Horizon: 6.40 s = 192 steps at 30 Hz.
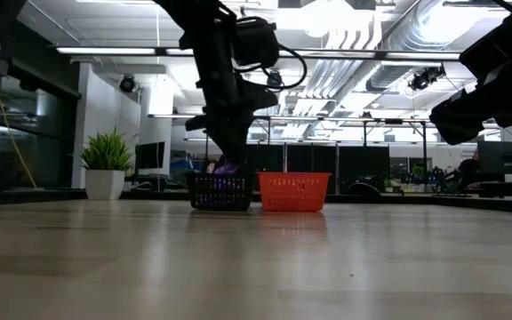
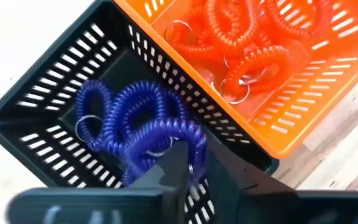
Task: Sort spring keychains into baskets
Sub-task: Put the purple spring keychain into the black basket
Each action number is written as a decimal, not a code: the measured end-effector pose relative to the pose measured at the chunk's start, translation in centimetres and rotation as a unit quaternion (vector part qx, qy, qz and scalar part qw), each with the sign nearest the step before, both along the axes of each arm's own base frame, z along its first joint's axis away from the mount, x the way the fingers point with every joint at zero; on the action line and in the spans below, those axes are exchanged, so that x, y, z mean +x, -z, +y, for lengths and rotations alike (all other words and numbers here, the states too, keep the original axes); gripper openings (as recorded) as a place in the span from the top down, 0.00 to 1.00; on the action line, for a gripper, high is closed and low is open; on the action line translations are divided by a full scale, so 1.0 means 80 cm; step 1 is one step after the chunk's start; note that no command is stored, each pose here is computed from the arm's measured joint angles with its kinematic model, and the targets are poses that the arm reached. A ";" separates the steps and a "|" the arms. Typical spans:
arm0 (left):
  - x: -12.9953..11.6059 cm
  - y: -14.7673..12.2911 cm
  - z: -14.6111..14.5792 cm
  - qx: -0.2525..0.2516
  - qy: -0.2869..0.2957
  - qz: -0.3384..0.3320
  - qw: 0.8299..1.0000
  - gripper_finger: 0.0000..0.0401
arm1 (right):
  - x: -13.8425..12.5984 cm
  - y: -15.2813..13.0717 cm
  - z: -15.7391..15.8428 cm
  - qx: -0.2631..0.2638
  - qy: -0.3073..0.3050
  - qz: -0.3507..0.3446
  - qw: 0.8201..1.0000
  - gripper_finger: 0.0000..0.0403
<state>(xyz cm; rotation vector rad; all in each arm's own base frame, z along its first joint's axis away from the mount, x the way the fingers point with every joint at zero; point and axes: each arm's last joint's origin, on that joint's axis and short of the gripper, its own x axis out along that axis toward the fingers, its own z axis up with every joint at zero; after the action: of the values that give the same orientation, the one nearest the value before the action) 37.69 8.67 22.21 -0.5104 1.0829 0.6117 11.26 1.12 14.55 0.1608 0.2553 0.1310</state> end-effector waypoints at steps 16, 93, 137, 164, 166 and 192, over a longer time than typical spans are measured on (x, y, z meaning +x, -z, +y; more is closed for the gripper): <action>-0.006 -0.001 -0.030 0.006 0.038 0.042 0.998 0.66 | 0.000 0.000 0.000 0.000 0.000 0.000 1.000 0.72; -0.132 0.062 -0.340 -0.005 0.528 0.156 0.835 0.66 | 0.000 0.000 0.000 0.000 0.000 0.000 1.000 0.72; -0.121 0.087 -0.346 0.020 0.577 0.158 0.801 0.86 | 0.000 0.000 0.000 0.000 0.000 0.000 1.000 0.72; -0.101 0.005 -0.272 0.023 0.344 0.033 0.938 0.97 | 0.000 0.000 0.000 0.000 0.000 0.000 1.000 0.72; -0.094 0.000 -0.254 0.029 0.310 0.022 0.950 0.97 | 0.000 0.000 0.000 0.000 0.000 0.000 1.000 0.72; -0.055 -0.041 0.005 0.071 -0.071 -0.062 0.993 0.97 | 0.000 0.000 0.000 0.000 0.000 0.000 1.000 0.72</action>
<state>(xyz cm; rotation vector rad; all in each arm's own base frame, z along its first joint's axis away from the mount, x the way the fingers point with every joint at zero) 33.31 9.04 25.50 -0.4982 0.8842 0.7662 11.26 1.12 14.55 0.1608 0.2554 0.1310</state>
